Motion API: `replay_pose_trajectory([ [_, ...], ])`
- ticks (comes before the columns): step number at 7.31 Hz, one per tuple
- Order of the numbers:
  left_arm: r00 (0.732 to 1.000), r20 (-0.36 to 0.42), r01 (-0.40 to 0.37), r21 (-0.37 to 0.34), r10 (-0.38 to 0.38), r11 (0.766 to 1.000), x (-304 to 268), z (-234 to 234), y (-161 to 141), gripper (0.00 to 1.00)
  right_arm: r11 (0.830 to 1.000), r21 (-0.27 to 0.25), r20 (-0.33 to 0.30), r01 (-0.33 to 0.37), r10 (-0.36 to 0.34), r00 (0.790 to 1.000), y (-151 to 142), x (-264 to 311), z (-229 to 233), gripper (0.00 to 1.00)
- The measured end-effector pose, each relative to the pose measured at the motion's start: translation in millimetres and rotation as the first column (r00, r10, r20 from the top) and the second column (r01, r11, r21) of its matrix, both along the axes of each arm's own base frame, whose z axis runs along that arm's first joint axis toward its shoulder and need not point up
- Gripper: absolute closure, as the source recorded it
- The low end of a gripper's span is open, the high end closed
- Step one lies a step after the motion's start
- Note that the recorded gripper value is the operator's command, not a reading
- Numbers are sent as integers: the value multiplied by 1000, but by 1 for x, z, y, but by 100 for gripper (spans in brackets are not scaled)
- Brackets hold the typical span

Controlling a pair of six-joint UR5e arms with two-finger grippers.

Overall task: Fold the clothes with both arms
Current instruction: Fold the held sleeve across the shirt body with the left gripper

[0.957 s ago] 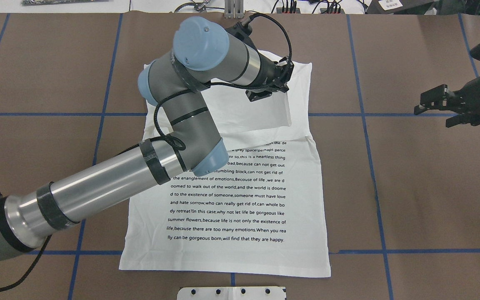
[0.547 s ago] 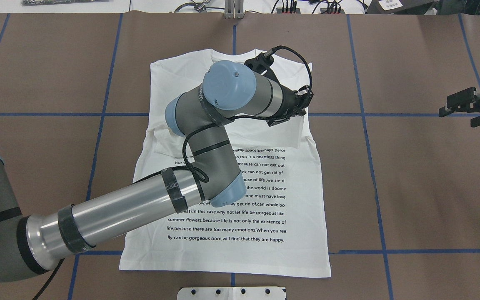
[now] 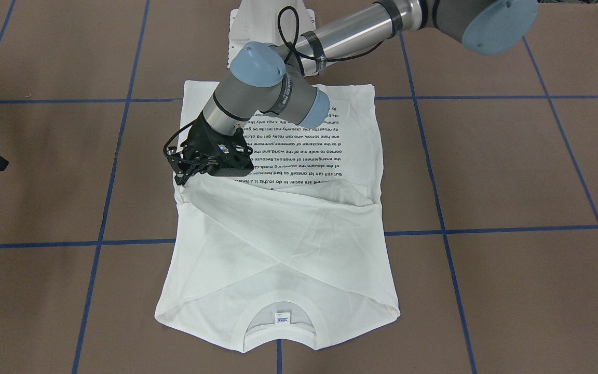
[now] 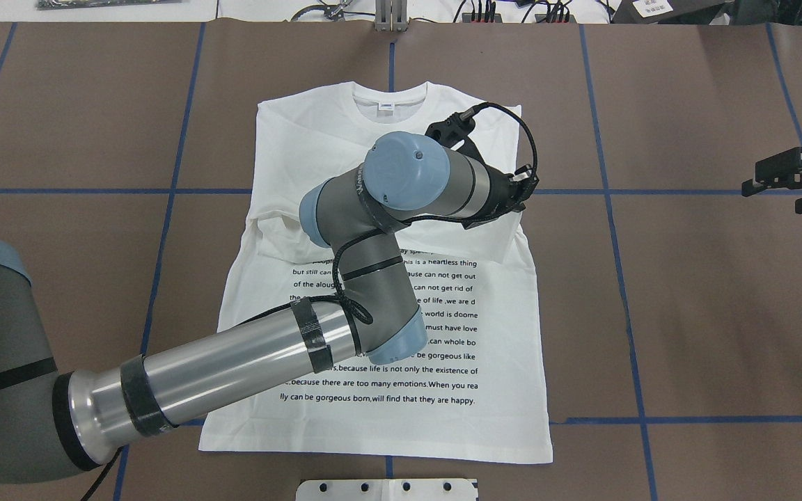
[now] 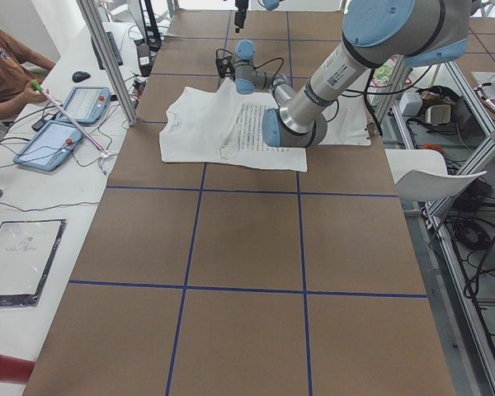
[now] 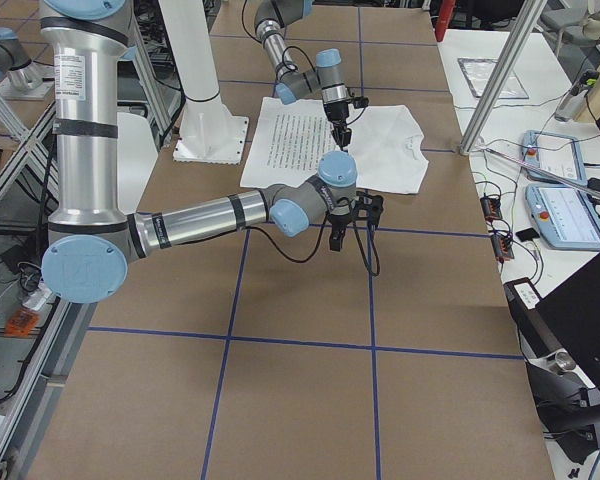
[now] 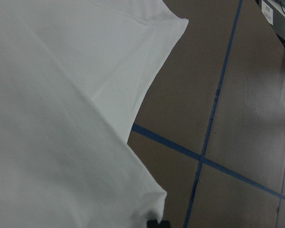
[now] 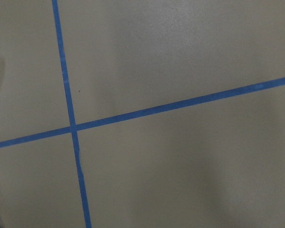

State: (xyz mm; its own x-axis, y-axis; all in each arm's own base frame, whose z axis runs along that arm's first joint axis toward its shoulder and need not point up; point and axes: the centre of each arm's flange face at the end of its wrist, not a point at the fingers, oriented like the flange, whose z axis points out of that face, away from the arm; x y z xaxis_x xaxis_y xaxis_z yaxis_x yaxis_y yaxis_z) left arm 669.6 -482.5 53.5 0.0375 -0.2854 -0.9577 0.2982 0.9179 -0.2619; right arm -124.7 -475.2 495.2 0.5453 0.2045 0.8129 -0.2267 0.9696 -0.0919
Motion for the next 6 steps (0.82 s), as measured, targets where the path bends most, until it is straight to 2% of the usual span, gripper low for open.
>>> replay_pose_trajectory([
  [1, 1000, 2, 4, 0, -4, 1000, 2, -2, -1, 38, 1000, -2, -4, -2, 2, 1000, 0, 0, 2, 0],
  [2, 1000, 1, 8, 1, -8, 1000, 3, -4, -1, 32, 1000, -4, -5, -3, 3, 1000, 0, 0, 3, 0],
  [4, 1000, -11, 9, 8, -9, 1000, -2, -12, 1, 31, 1000, -8, -5, -17, 17, 1000, -1, -1, -1, 0],
  [6, 999, -36, -11, 23, 12, 1000, -28, -13, 14, 32, 995, -75, 30, -58, 60, 998, 4, -22, -16, 0],
])
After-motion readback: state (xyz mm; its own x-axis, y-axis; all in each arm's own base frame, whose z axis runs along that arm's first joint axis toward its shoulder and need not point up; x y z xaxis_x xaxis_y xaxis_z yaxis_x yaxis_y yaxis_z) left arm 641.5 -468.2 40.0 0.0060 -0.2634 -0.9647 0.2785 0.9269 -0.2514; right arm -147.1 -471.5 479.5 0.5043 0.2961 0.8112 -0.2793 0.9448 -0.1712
